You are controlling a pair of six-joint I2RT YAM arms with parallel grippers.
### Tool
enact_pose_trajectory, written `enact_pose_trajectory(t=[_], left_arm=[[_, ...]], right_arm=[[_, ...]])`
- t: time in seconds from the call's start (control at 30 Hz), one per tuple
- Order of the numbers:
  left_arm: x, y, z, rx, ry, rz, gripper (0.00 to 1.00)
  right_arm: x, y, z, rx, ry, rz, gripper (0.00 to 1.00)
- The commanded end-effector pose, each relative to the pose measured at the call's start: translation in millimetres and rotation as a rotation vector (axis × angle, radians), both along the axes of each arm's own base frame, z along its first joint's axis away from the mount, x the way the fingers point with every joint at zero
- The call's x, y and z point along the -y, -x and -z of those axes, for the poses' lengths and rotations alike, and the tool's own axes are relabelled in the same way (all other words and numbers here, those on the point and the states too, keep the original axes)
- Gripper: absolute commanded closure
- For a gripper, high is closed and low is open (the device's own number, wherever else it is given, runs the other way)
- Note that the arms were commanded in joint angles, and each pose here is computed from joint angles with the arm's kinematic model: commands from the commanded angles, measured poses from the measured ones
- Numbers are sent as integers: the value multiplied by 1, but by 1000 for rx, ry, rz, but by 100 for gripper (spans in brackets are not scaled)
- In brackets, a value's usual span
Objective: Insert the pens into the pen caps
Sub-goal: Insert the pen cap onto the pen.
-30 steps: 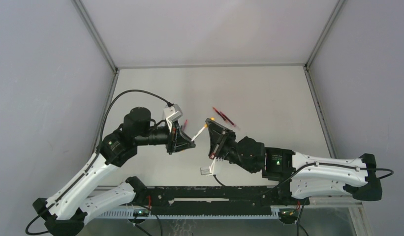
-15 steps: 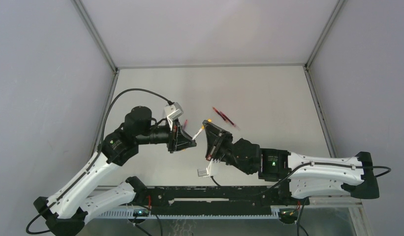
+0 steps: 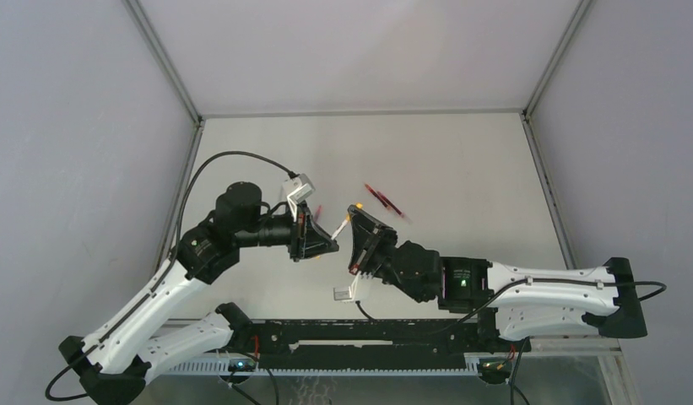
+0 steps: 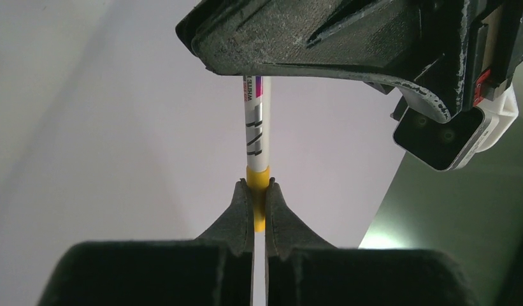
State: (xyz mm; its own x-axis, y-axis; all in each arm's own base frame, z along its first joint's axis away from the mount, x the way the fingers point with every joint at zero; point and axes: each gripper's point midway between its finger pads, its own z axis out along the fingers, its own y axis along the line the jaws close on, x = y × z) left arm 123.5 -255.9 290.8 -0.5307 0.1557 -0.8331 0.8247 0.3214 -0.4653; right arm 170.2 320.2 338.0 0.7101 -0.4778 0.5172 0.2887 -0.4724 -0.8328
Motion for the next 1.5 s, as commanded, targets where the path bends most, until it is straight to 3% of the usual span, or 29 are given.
enact_pose_trajectory(t=[0.0, 1.0, 1.47], left_arm=[[13, -7, -35, 99, 135, 18, 100], [12, -19, -41, 121, 158, -50, 100], [9, -26, -36, 133, 149, -98, 100]], right_arm=[[-32, 29, 2, -62, -31, -150, 100], [-90, 102, 49, -200, -34, -304, 100], [-84, 136, 56, -240, -2, -371, 100]])
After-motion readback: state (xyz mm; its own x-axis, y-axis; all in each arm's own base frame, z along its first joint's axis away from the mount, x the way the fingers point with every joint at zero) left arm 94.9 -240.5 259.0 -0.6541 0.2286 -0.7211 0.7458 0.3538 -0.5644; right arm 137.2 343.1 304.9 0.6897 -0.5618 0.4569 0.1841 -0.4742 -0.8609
